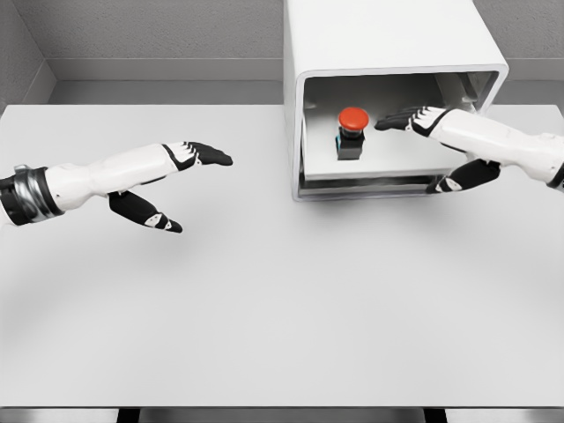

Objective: Slide open multi-storey tabletop storage cabinets and put open load switch and slide close multi-storey tabletop storage cabinets

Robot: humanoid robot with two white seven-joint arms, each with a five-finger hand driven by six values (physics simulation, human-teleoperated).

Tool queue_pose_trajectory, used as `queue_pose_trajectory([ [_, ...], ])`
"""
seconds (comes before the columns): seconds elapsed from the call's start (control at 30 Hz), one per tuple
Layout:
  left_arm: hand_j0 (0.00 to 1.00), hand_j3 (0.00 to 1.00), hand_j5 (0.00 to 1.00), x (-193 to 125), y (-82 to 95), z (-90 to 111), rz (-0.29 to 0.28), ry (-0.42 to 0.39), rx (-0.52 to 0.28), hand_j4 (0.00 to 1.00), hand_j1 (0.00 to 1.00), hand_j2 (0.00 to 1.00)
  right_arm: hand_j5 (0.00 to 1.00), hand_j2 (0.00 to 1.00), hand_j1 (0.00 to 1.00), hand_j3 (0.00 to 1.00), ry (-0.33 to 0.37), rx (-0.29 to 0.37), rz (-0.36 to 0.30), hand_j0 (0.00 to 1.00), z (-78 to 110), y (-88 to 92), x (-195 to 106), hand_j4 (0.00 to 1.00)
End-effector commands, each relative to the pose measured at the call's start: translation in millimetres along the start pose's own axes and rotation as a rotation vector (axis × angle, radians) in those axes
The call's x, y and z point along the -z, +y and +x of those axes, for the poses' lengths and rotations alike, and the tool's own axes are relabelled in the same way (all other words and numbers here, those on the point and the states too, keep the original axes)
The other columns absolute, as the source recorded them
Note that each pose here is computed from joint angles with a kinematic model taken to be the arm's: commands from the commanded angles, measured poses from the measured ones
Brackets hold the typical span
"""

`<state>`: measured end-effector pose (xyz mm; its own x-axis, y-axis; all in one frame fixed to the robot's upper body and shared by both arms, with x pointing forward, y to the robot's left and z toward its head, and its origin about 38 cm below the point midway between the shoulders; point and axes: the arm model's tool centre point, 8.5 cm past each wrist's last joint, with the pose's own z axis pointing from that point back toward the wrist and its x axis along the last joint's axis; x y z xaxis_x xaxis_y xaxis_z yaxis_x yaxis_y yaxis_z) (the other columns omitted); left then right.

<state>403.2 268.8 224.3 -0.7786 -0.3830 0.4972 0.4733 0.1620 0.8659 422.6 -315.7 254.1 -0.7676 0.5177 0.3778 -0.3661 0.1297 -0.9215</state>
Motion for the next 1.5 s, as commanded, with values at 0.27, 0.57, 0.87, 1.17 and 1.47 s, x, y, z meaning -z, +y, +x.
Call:
queue_pose_trajectory([
  [0.27, 1.0, 1.0, 1.0, 11.2, -2.4, 3.2, 0.012, -0.029, -0.015, 1.0, 1.0, 1.0, 1.0, 1.0, 1.0, 1.0, 0.03, 0.025, -0.002, 1.0, -13.8, -0.2, 2.2, 1.0],
  [0.57, 1.0, 1.0, 1.0, 11.2, -2.5, 3.1, 0.012, -0.029, -0.014, 1.0, 1.0, 1.0, 1.0, 1.0, 1.0, 1.0, 0.037, 0.049, -0.017, 1.0, -25.0, -0.2, 18.2, 1.0],
  [0.87, 1.0, 1.0, 1.0, 11.2, -2.3, 3.2, 0.014, -0.029, -0.015, 1.0, 1.0, 1.0, 1.0, 1.0, 1.0, 1.0, 0.07, 0.072, 0.003, 1.0, -38.5, 2.2, 18.1, 1.0],
  [1.17, 1.0, 1.0, 1.0, 11.0, -1.7, 3.9, 0.013, -0.03, -0.013, 1.0, 1.0, 1.0, 1.0, 1.0, 1.0, 1.0, 0.087, 0.1, 0.017, 1.0, -49.1, 5.4, 26.7, 1.0],
  [1.47, 1.0, 1.0, 1.0, 13.0, -2.6, 7.8, 0.01, -0.043, -0.011, 1.0, 1.0, 1.0, 1.0, 1.0, 1.0, 1.0, 0.094, 0.101, 0.008, 1.0, -52.0, 1.7, 27.5, 1.0],
])
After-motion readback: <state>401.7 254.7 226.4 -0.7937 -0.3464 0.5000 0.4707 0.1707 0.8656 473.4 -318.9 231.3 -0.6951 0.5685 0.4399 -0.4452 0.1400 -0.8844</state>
